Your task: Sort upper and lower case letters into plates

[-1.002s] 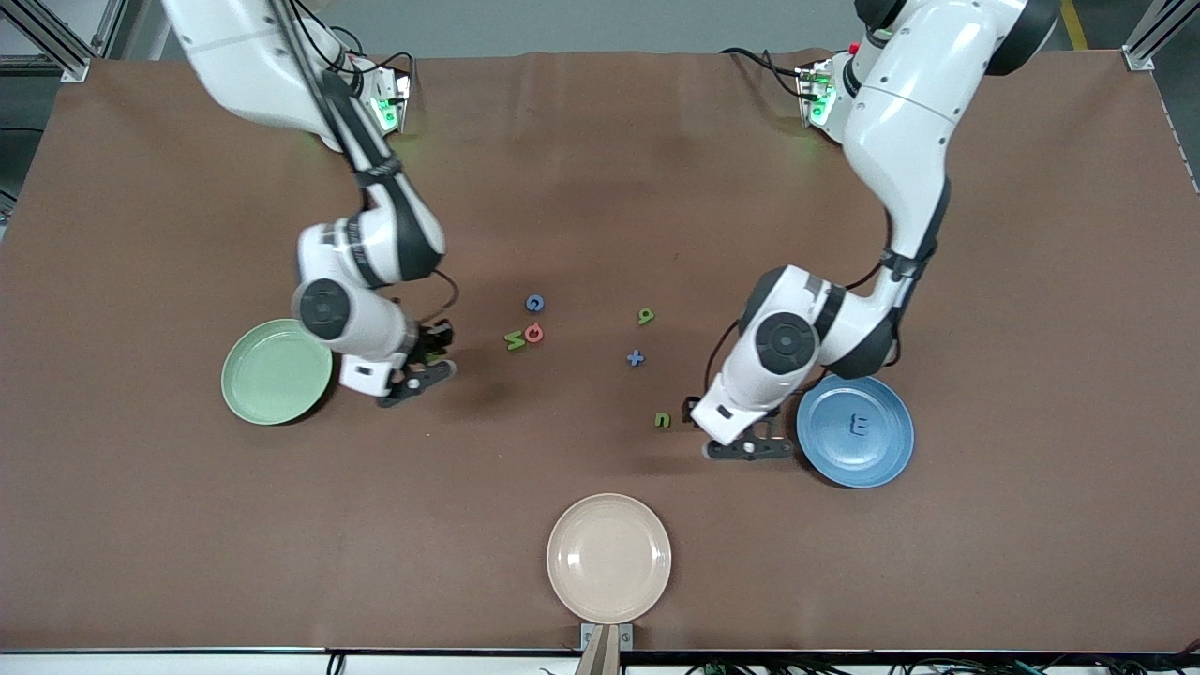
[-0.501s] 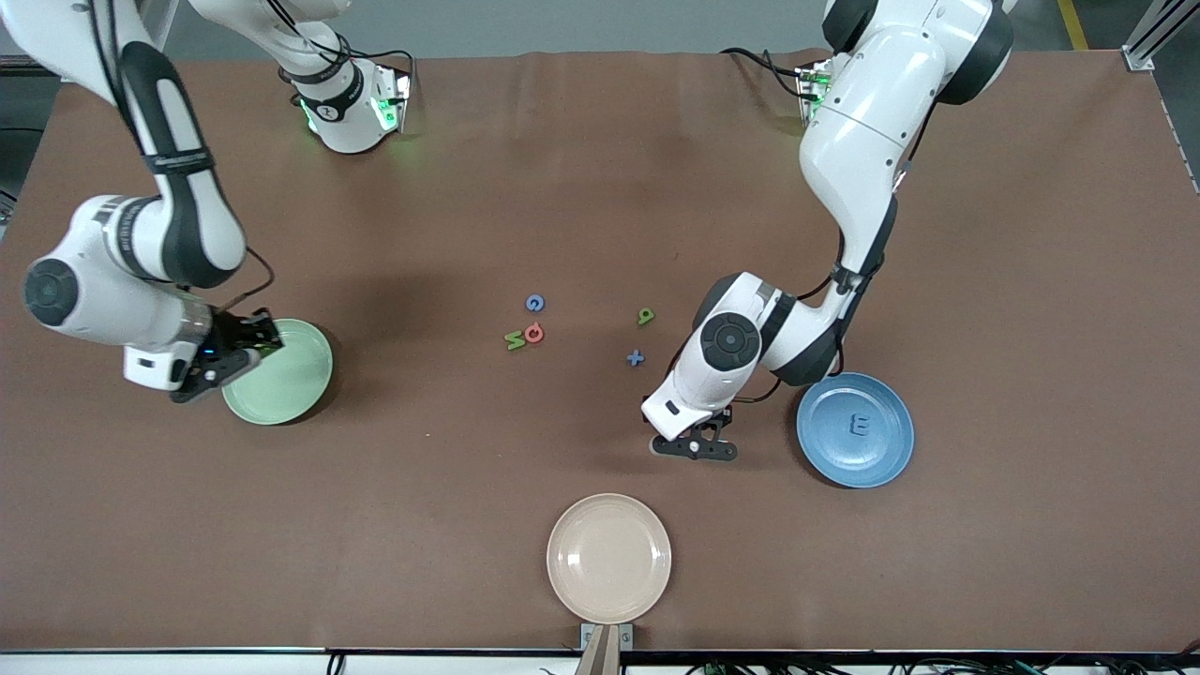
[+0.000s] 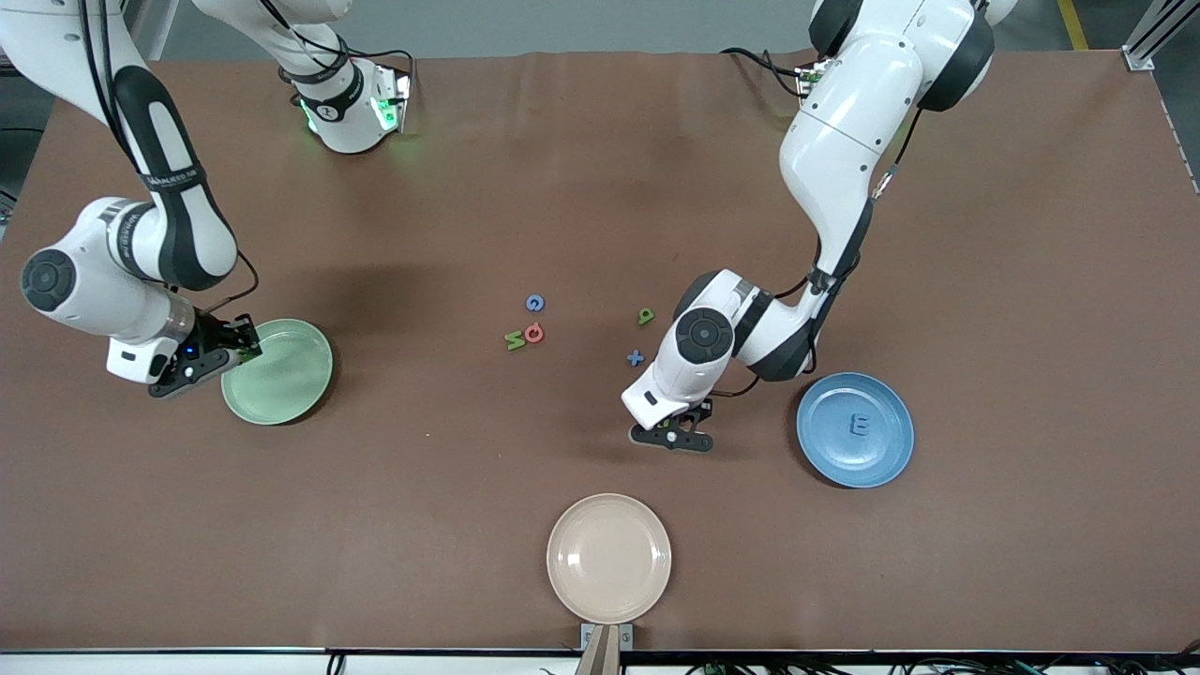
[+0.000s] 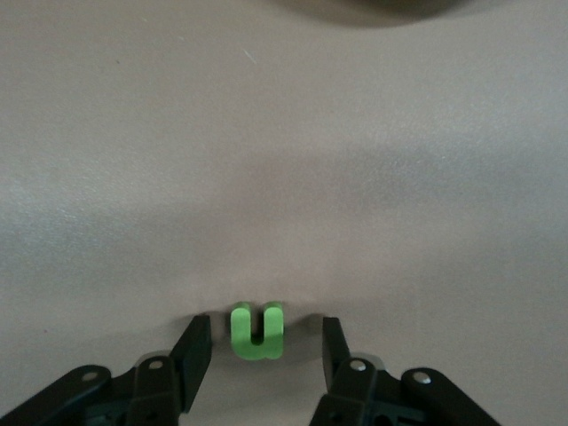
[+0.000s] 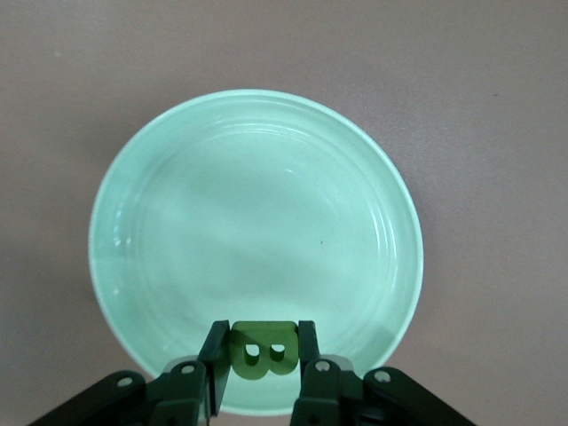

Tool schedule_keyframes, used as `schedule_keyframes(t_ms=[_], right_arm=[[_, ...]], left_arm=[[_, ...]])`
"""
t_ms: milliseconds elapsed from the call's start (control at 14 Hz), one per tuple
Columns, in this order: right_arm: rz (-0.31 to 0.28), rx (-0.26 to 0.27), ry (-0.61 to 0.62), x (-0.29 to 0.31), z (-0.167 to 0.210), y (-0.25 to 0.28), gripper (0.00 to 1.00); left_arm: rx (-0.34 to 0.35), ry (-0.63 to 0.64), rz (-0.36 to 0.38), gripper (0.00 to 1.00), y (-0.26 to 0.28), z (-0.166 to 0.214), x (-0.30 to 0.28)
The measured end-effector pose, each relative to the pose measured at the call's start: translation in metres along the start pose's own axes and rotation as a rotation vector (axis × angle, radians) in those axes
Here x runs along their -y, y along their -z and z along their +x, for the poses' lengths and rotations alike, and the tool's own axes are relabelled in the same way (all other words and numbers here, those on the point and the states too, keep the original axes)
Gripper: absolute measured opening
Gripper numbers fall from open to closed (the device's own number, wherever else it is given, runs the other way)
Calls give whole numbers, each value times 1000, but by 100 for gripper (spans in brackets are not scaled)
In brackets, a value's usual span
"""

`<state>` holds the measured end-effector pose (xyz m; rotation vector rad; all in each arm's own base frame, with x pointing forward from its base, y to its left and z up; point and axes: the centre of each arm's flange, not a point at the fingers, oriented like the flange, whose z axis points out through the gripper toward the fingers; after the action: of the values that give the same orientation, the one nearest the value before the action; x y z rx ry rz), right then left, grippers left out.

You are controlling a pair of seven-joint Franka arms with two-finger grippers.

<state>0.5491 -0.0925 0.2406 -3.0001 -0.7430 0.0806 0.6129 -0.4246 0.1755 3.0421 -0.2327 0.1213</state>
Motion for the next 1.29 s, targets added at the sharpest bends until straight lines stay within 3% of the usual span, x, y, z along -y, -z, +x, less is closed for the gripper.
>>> schedule_keyframes(t_ms=[143,215,358,716,931,1146,1289], right_arm=[[-1,9,-1,0,-1,-19,35],[0,14,-2,0,-3,-26,35],[-4,15,-3,2,-7,-36,35],[13,38,-4,10,-17,-52,35],[20,49,-4,12,-20,-58,35],[24,55,-3,13,-20,-63,35],[23,53,0,14,-18,-62,48]], left_arm=[[-4,0,6,44,0,2,3],[-4,-1,6,44,0,2,3],[-9,-4,8,26,2,3,2],[-30,21,13,26,12,16,19],[-29,90,37,26,47,47,85],[30,106,78,26,81,58,137],[55,94,91,26,88,64,178]])
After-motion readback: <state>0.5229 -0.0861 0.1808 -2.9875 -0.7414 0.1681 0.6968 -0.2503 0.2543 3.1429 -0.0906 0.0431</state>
